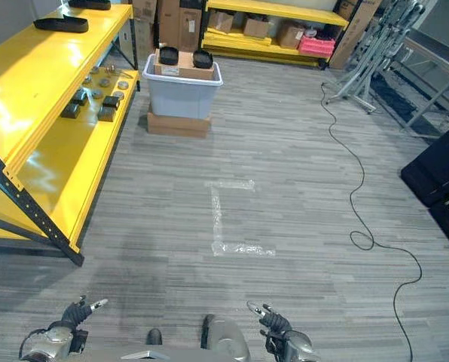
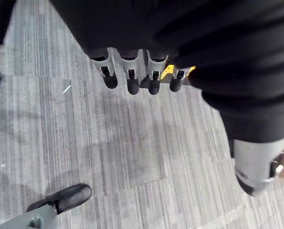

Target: Move parts from the plastic box to the shelf.

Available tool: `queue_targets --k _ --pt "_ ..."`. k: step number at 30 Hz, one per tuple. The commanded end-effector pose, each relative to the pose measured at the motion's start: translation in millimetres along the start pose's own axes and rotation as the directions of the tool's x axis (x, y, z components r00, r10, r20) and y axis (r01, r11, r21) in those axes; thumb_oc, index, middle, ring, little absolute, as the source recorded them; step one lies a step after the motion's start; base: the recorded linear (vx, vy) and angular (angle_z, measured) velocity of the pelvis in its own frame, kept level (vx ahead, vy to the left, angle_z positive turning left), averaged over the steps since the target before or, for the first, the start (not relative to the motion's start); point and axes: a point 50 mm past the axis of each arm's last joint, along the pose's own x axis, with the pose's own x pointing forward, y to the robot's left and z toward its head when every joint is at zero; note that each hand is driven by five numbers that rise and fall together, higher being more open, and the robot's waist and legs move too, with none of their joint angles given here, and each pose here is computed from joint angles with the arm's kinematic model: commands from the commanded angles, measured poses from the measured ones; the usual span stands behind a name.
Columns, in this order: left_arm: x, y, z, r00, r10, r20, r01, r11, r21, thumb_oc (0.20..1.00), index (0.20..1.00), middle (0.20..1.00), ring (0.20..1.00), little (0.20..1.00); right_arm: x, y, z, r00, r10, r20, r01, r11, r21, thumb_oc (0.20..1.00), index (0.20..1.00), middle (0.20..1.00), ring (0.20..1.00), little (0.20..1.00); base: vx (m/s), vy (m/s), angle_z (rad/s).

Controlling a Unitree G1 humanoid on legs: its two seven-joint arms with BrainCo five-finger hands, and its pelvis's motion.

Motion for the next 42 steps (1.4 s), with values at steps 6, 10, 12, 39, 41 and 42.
queue_targets --k 6,10,12,39,41,42 --pt "0.9 0.6 -3.2 0.999 0.003 -0.036 -0.002 1.0 0.009 1.0 1.0 1.0 1.0 1.0 -0.8 -4.9 1.7 1.0 -0.004 -0.008 0.003 0.996 -0.092 1.0 1.0 1.0 1.0 1.0 0.18 -0.198 0.01" --pt "-1.6 -4.7 -12.6 0.998 -0.009 -0.064 0.007 0.999 -0.033 1.0 1.0 1.0 1.0 1.0 -0.8 -4.9 5.9 0.999 -0.02 0.028 0.025 0.986 -0.166 1.0 1.0 1.0 1.0 1.0 0.12 -0.184 0.11" --pt "-3.0 -13.4 -14.6 0.997 -0.038 -0.061 0.037 0.999 -0.029 1.0 1.0 1.0 1.0 1.0 -0.7 -6.4 10.3 0.999 -0.025 0.044 0.033 0.981 -0.193 1.0 1.0 1.0 1.0 1.0 0.12 -0.236 -0.14" --pt "-3.9 -16.2 -6.5 0.993 -0.117 0.029 0.114 0.989 0.097 1.0 1.0 1.0 1.0 1.0 6.5 15.0 24.5 0.993 0.011 0.12 0.025 0.954 -0.298 1.0 1.0 1.0 1.0 1.0 0.21 0.033 -0.15" --pt "-2.7 -11.9 2.6 0.992 -0.106 0.073 0.101 0.992 0.075 1.0 1.0 1.0 1.0 1.0 6.5 19.1 27.4 0.989 0.027 0.146 0.023 0.943 -0.333 1.0 1.0 1.0 1.0 1.0 0.36 -0.111 0.09" --pt "-1.8 -10.1 7.4 0.991 -0.103 0.089 0.097 0.993 0.066 1.0 1.0 1.0 1.0 1.0 6.2 19.5 27.8 0.988 0.032 0.15 0.023 0.937 -0.35 1.0 1.0 1.0 1.0 1.0 0.33 -0.128 -0.07"
